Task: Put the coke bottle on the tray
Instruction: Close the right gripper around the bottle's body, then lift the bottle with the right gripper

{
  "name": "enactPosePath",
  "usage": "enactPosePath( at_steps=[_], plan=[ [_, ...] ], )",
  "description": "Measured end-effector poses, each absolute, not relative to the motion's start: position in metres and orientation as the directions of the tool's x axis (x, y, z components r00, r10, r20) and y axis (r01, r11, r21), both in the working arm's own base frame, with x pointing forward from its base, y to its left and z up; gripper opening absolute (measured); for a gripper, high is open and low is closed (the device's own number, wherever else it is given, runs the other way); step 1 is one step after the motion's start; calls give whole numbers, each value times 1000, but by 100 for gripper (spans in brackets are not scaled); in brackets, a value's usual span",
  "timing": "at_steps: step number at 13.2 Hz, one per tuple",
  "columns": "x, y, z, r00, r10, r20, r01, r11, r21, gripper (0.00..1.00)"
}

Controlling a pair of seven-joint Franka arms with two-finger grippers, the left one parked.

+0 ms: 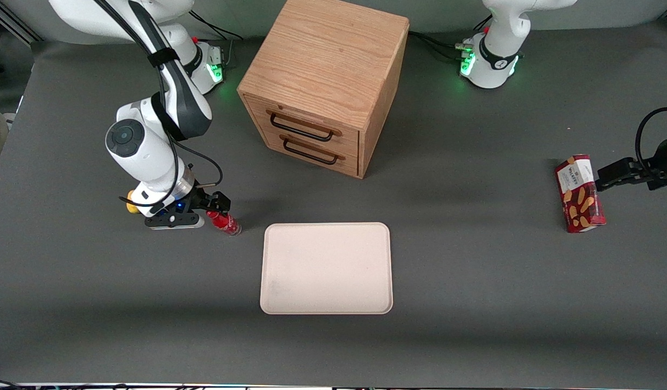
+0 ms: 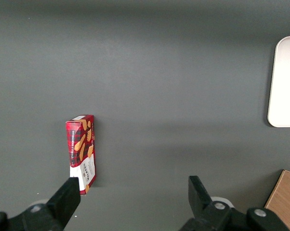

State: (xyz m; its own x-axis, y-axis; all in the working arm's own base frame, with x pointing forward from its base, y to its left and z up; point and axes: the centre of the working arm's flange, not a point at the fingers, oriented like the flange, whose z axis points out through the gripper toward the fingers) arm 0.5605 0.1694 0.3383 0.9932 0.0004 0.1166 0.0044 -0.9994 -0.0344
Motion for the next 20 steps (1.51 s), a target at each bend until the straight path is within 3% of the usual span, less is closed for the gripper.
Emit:
enactPosePath(
  at_steps=[5,6,11,16,20],
  plan=[
    [559,169,333,994,2,113,5,-999,-32,100],
    [559,169,333,994,2,113,6,-999,-32,95],
    [559,169,333,994,2,113,6,-999,-32,33],
    [563,170,340,993,3,114,6,-999,-32,31],
    [590,170,431,1000,-9,29,-9,-1000,-7,31]
  ],
)
